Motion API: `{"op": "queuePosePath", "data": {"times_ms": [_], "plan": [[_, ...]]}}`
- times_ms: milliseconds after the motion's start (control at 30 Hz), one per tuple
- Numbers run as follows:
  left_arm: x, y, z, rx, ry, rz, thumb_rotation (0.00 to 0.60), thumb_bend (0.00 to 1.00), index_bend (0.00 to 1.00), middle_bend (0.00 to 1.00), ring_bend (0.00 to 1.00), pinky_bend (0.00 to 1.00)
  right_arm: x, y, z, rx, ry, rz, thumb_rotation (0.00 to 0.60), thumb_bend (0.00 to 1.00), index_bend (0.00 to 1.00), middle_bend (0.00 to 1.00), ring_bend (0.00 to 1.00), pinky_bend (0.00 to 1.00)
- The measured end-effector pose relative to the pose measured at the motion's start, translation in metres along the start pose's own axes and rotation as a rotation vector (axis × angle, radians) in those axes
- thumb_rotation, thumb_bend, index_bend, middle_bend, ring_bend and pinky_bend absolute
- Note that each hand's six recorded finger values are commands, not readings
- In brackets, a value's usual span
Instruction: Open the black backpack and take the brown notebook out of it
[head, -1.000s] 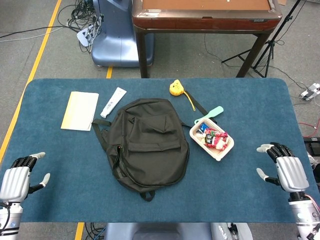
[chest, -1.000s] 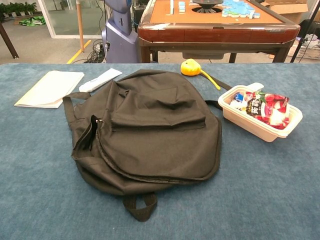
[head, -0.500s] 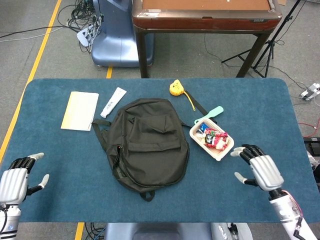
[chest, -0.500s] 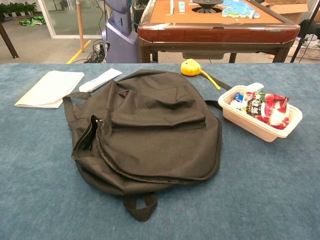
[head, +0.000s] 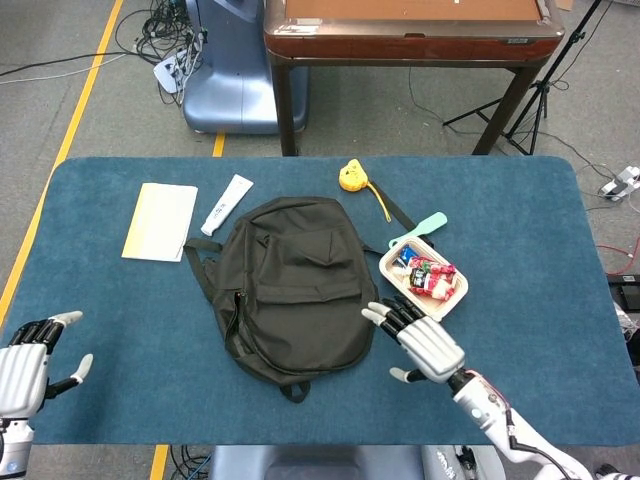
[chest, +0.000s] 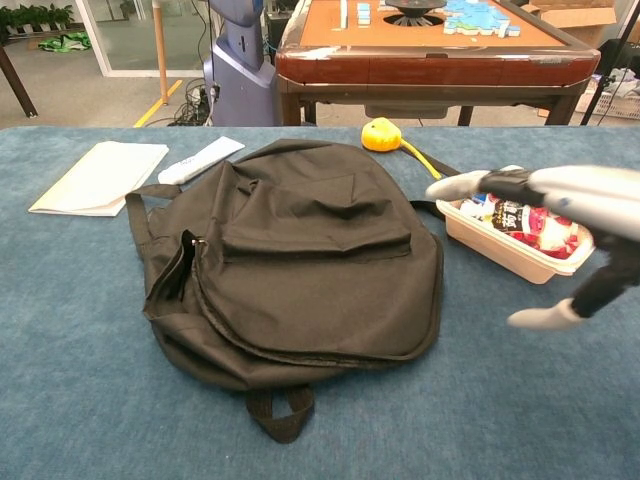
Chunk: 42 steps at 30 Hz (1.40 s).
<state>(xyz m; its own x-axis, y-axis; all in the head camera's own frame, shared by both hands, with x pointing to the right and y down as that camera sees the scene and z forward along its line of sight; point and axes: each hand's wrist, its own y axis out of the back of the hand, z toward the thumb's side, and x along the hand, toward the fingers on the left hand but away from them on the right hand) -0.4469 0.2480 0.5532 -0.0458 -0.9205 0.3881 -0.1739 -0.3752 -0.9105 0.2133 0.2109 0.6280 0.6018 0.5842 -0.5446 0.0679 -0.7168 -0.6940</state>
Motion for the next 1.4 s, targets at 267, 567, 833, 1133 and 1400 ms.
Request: {"op": "queuePosePath", "data": {"times_ms": [267,567,833,1133,1400], "plan": [[-0.003,-0.001,0.002,-0.004,-0.013,-0.01,0.6,0.27,0.25,0.28,0.26,0.2,-0.036,-0.033,0.035,0.009,0.082,0.057,0.6,0.12,0.0,0.0,0.0,0.0],[-0.002,-0.003,0.005,-0.009,-0.031,-0.018,0.6,0.27,0.25,0.28,0.26,0.2,-0.068,-0.063,0.052,0.048,0.107,0.077,0.6,0.11,0.0,0.0,0.0,0.0],[-0.002,-0.003,0.003,-0.013,-0.031,-0.02,0.6,0.27,0.25,0.28,0.26,0.2,-0.092,-0.082,0.058,0.071,0.102,0.065,0.6,0.11,0.0,0.0,0.0,0.0],[-0.003,-0.003,0.001,-0.015,-0.034,-0.021,0.6,0.27,0.25,0.28,0.26,0.2,-0.111,-0.084,0.049,0.064,0.062,0.034,0.6,0.11,0.0,0.0,0.0,0.0],[-0.003,-0.005,0.001,-0.016,-0.033,-0.024,0.6,0.27,0.25,0.28,0.26,0.2,-0.109,-0.07,0.037,0.061,0.033,0.008,0.6,0.11,0.0,0.0,0.0,0.0]]}}
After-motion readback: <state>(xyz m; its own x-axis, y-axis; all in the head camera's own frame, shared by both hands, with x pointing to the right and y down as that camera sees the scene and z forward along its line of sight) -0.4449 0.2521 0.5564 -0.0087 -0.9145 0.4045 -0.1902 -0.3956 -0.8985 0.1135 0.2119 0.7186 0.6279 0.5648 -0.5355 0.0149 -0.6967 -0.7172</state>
